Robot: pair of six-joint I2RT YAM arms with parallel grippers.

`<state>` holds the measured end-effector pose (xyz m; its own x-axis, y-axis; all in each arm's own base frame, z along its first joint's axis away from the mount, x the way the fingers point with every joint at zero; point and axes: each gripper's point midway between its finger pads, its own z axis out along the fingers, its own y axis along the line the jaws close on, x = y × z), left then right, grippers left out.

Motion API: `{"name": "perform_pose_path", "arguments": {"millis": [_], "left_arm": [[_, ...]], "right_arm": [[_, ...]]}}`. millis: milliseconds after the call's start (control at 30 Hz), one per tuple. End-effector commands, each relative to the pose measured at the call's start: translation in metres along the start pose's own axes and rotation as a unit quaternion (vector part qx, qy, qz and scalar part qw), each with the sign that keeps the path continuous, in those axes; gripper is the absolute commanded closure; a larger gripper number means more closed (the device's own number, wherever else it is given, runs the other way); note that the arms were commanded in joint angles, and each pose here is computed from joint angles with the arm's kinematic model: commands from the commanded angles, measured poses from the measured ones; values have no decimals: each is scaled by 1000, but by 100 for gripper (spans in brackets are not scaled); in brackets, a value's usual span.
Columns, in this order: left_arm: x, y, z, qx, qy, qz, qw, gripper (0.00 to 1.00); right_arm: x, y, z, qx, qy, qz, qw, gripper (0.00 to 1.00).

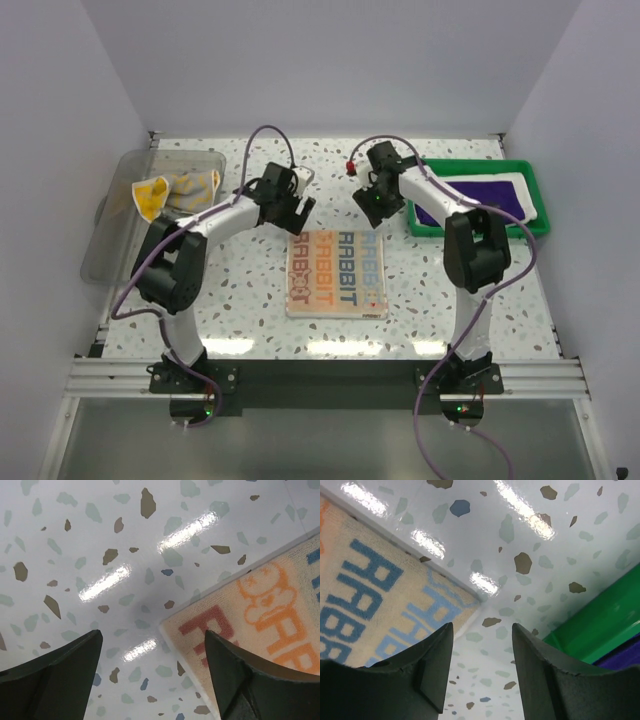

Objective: Fold and stack the towels
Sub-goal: Fold the towel

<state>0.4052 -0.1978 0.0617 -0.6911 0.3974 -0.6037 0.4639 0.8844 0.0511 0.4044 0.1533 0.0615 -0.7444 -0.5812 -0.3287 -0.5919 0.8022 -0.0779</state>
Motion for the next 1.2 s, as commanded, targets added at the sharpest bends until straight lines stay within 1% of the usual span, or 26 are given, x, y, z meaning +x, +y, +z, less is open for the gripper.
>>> {"name": "perform_pose_path", "arguments": {"millis": [0,100,167,300,433,567,800,900,933,967,1033,1067,1133,1167], "left_arm": [[-25,9,-16,17,-50,46,998,11],[-25,15,-17,54,-56,48,996,15],[-28,22,-17,66,-65,42,995,19],[-34,12,-17,105,-73,65,990,21],[-35,5,-16,129,-74,79,986,21],[-33,6,-12,131,-66,93,985,23],[-27,1,-4,147,-46,110,982,24],[-23,-1,-2,151,-38,119,981,25],[-23,-3,-3,153,-37,122,980,26],[-22,-4,-2,155,-35,127,979,28],[-15,-9,1,162,-19,132,978,30],[-17,-10,2,164,-18,138,977,32],[-13,-15,5,165,-6,148,975,38],[-12,-15,8,164,-2,151,975,39]], "right_arm": [[-5,4,-20,-42,-1,-64,997,46],[-2,10,-13,-70,13,-82,994,48],[1,13,-7,-84,32,-91,992,52],[7,16,1,-103,53,-98,989,55],[11,11,9,-88,67,-102,989,55],[6,9,18,-84,60,-105,989,55],[15,18,35,-97,90,-116,984,58],[18,19,39,-101,97,-115,984,61],[20,20,41,-102,98,-115,983,64],[21,20,42,-102,99,-115,983,76],[24,21,45,-102,106,-119,982,90],[29,21,49,-102,115,-120,981,100],[32,23,51,-103,122,-122,980,100],[32,25,52,-103,122,-124,979,100]]}}
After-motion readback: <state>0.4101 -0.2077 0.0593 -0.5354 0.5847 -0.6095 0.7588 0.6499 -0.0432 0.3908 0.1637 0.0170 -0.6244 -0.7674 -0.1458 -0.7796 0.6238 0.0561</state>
